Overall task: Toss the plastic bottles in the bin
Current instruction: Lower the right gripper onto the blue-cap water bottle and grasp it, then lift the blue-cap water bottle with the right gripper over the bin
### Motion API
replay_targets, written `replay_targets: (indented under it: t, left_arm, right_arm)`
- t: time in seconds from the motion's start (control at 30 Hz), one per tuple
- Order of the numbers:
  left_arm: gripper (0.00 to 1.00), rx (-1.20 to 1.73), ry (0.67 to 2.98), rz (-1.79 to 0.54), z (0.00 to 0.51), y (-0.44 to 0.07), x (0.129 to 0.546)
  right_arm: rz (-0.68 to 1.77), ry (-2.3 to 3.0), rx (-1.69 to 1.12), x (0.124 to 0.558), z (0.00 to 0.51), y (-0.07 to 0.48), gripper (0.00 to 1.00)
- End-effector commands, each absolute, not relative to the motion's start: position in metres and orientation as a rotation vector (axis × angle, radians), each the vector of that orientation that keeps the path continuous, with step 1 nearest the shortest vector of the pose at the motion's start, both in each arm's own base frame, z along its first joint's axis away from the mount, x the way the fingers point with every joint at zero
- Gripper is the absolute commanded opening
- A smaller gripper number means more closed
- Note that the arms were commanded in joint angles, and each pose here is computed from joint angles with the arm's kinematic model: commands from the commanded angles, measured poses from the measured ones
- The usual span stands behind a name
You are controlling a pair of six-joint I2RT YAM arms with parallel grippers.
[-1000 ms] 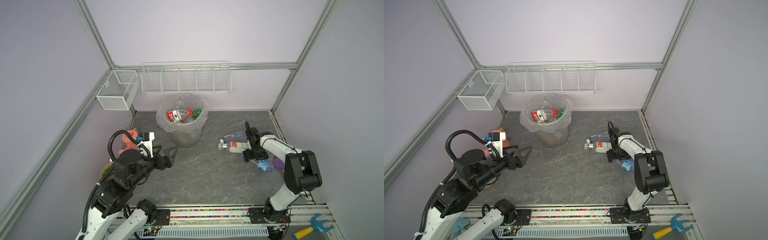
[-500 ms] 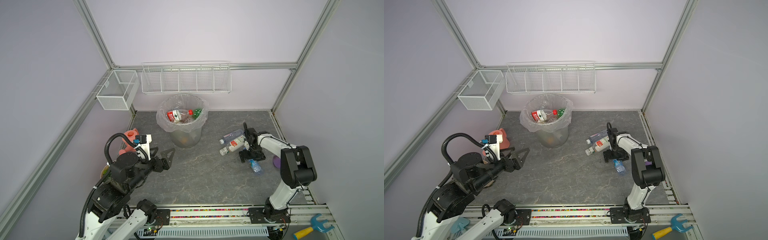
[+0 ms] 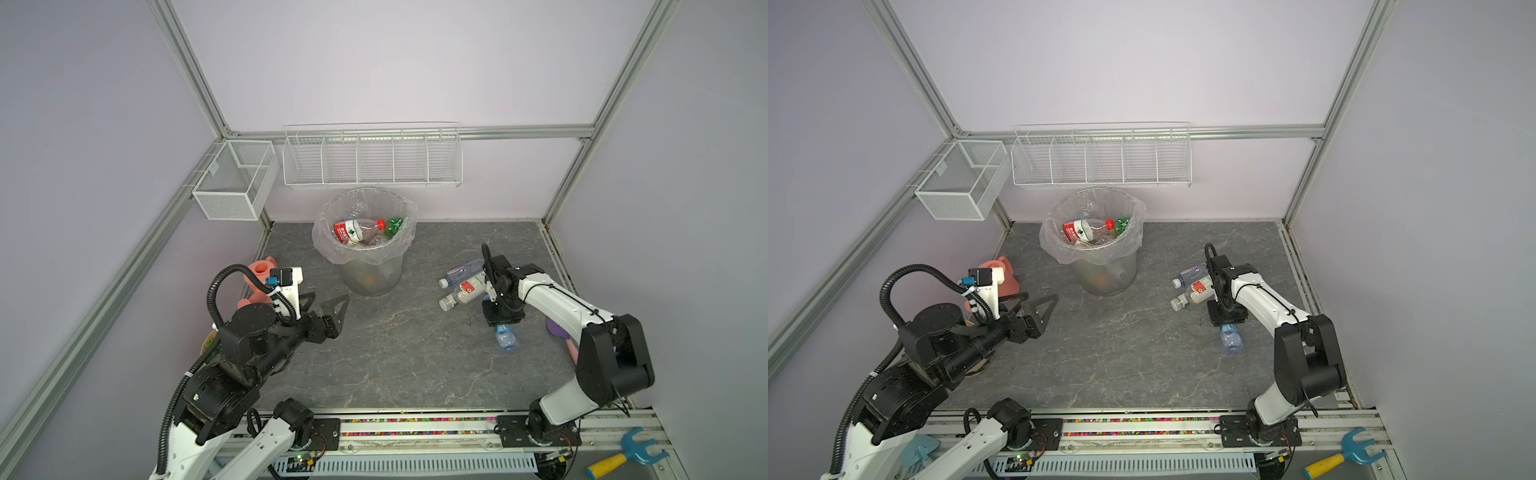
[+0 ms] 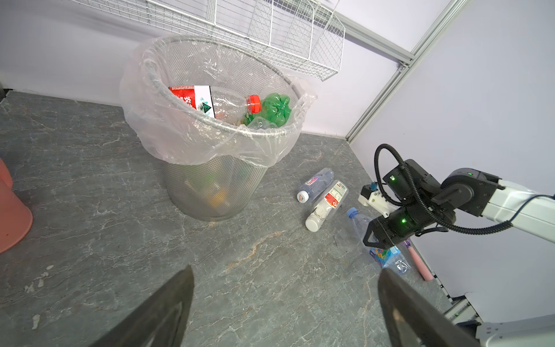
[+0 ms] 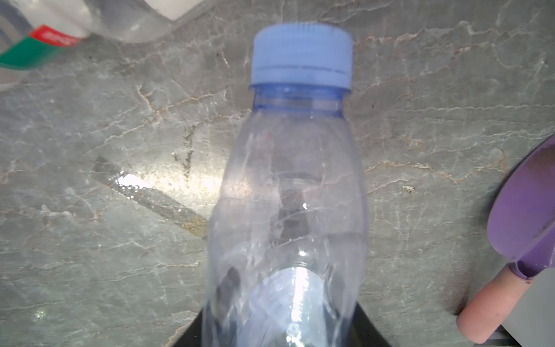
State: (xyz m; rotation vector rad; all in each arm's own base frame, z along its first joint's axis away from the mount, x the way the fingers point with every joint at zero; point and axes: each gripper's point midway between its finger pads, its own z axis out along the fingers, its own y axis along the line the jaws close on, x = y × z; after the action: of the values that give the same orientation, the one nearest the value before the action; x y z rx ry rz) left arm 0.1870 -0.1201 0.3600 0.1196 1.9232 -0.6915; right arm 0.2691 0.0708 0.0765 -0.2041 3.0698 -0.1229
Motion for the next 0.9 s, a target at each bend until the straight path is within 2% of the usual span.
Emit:
replay_targets:
  t: [0.0, 0.17, 0.4, 0.53, 0.7, 0.87]
  left_arm:
    - [0.95, 0.126, 1.914, -0.666, 0.368, -0.115, 0.183]
    - [0.95, 0.125, 1.906, -0.649, 0.371, -0.111, 0.181]
    - [0.94, 0.129, 1.967, -0.651, 0.345, -0.118, 0.188]
    - [0.93, 0.117, 2.018, -0.669, 0.320, -0.123, 0.189]
    - [0.91, 0.096, 2.099, -0.715, 0.288, -0.130, 0.186]
    - [0.90, 0.065, 2.138, -0.736, 0.265, -0.131, 0.179]
  right_arm:
    - [-0.107, 3.064, -0.180, 0.257, 0.090, 0.073, 0.35]
    - [0.105, 2.844, -0.133, 0.268, 0.165, 0.092, 0.35]
    - [0.538, 2.259, -0.182, 0.282, 0.346, 0.143, 0.31]
    - [0.711, 1.981, -0.228, 0.282, 0.431, 0.170, 0.26]
    - [0.874, 1.723, -0.253, 0.295, 0.513, 0.202, 0.24]
    - [0.966, 1.627, -0.331, 0.324, 0.561, 0.256, 0.24]
